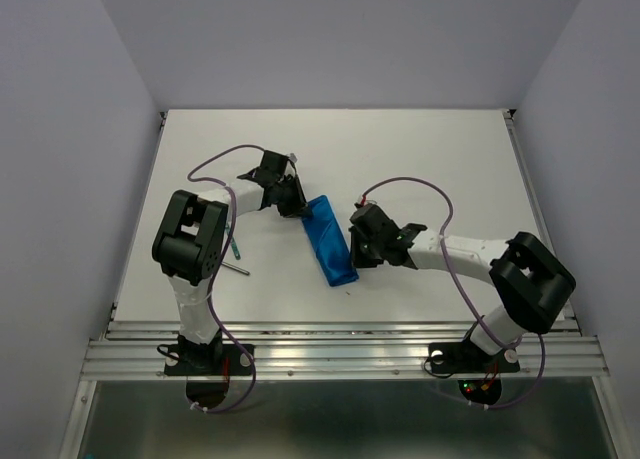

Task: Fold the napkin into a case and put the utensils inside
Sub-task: Smooth out the smaller rectangle-folded napkin at the center of the board.

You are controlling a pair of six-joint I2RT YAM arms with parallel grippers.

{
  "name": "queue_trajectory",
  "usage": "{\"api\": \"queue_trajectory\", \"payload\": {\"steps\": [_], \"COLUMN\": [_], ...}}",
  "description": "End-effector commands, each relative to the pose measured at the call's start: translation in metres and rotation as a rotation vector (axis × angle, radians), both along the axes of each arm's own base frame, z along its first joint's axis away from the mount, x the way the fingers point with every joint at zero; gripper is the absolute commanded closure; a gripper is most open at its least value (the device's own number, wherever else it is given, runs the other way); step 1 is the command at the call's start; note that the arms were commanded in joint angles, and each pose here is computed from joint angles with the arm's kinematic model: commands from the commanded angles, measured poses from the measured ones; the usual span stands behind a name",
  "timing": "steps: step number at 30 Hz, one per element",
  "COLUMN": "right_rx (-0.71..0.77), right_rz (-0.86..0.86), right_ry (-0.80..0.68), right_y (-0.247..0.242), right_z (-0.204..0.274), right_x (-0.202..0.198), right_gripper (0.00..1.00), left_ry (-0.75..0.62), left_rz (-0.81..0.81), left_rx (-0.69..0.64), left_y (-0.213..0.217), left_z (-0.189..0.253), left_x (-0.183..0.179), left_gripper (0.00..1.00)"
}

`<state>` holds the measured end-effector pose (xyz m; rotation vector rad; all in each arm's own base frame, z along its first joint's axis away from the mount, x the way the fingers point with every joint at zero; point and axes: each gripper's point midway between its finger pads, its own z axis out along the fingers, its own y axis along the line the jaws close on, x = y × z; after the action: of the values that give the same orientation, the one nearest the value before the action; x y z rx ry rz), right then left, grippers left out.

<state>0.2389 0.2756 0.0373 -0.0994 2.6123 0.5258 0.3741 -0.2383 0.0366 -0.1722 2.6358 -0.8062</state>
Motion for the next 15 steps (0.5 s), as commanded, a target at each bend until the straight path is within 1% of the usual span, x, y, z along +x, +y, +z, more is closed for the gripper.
{"api": "queue_trajectory", "payload": {"steps": [1, 5, 8, 11, 15], "right_rx": [0.024, 0.054, 0.055, 0.025, -0.082], "right_rz": [-0.027, 0.024, 0.053, 0.038, 0.006], "right_ry": [-0.145, -0.151, -0.112, -0.07, -0.042], "right_y": [0.014, 0.036, 0.047, 0.041, 0.014], "right_z": [0.051, 0.059, 0.043, 0.015, -0.02], "right_x": [0.015, 0.004, -0.004, -0.01, -0.017], "right_gripper": [0.87, 0.86, 0.86, 0.86, 0.86], "left_ry": [-0.083, -0.079, -0.069, -0.076, -0.094], "left_rz": [-0.019, -0.021, -0.02, -0.019, -0.019], "left_rx": [-0.028, -0.024, -0.019, -0.021, -0.013], "left_y": [-0.008, -0.008, -0.008, -0.008, -0.006], "left_z": [0.034, 0.032, 0.027, 0.03, 0.038], "left_x": [0.01, 0.01, 0.009, 0.009, 0.011], "left_gripper": [0.85, 0.85, 0.85, 0.85, 0.85]}}
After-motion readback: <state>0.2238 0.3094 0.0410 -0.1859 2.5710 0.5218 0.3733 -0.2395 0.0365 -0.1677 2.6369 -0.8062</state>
